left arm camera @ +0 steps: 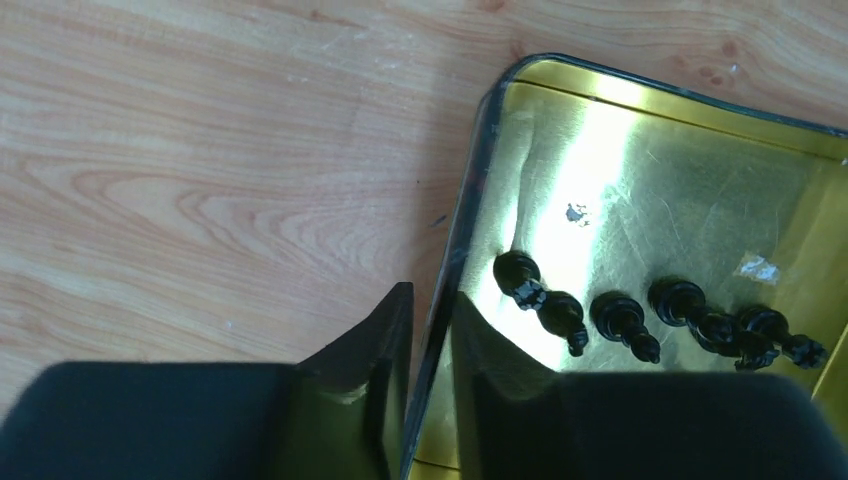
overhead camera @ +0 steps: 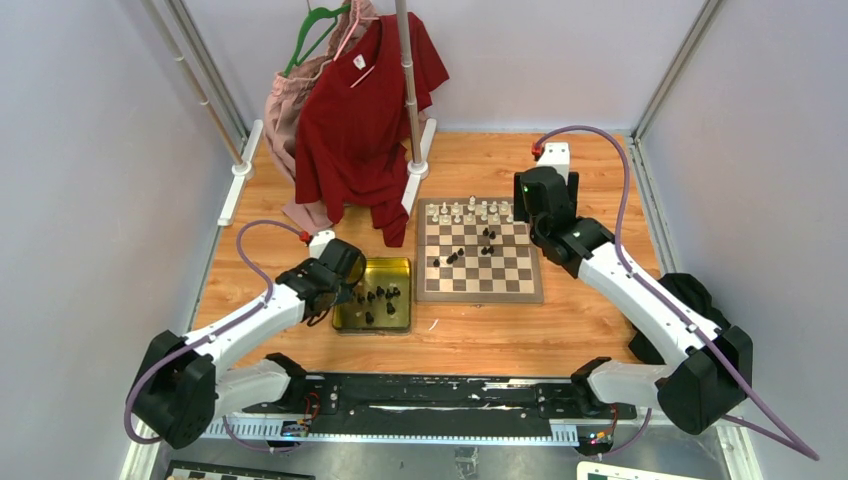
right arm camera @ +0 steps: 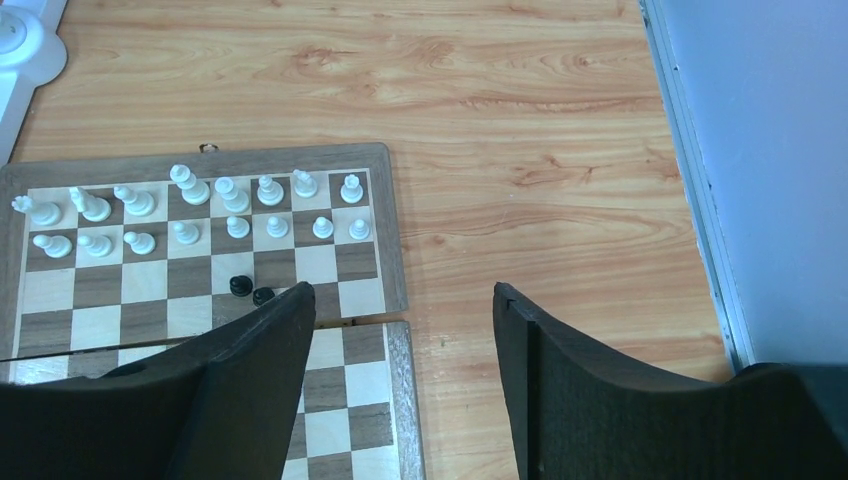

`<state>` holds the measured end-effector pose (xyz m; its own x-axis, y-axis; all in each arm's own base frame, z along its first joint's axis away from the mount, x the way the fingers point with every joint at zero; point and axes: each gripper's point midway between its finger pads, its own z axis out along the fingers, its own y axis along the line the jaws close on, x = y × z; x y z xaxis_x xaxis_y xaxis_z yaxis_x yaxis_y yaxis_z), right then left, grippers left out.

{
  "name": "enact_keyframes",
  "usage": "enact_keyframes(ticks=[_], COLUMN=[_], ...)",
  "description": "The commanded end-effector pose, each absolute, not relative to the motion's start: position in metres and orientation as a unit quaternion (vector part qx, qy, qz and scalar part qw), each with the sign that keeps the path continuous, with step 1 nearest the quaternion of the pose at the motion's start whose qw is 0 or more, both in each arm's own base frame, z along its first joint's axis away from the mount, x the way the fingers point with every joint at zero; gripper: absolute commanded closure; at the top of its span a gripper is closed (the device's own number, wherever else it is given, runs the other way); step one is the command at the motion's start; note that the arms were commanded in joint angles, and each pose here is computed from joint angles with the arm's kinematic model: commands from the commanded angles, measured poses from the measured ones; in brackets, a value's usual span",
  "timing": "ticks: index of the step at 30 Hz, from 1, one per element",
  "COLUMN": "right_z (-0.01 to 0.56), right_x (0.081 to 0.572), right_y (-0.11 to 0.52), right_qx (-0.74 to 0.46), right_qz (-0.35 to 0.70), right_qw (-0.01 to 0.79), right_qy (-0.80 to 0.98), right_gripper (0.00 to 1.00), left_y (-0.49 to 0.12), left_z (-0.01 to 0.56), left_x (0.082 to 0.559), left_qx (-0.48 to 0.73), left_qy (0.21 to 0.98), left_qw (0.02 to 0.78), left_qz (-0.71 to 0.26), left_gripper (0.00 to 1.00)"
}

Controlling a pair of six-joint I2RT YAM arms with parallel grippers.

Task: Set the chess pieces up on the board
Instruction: Pick up the storage box at the center of the board.

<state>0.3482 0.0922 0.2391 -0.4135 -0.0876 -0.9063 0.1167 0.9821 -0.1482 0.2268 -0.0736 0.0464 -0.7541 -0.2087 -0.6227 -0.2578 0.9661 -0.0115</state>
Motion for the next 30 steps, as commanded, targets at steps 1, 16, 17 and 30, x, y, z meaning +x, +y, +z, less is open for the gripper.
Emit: enact_keyframes(ticks=[1,16,17,30], right_z=[0.239,0.244,0.244,0.285], right_x=[0.347,0.347,0.347,0.351], right_y=[0.097,0.095,0.094,0.048], right_qx=[-0.002,0.006,0.005,0.069], right_qz=[-0.089,-0.089,-0.089,-0.135], right_qw=[0.547,0.554,0.555,0.574], right_qy=[0.832,0.828,0.827,0.804], right_gripper=[0.33,0.51,0.51,0.49], left_y=[-0.072,-0.06,-0.058,-0.086], left_z=[0.049,0.059,0.063,0.151], left_x=[0.234,0.227,0.226,0.243], left_qx=[-0.13,-0.142,-0.143,-0.116], left_qy=[0.928,0.925,0.924,0.909], left_qw=[0.345,0.346,0.349,0.4], left_qz=[0.049,0.067,0.069,-0.017], left_gripper=[0.8,1.0,1.0,1.0])
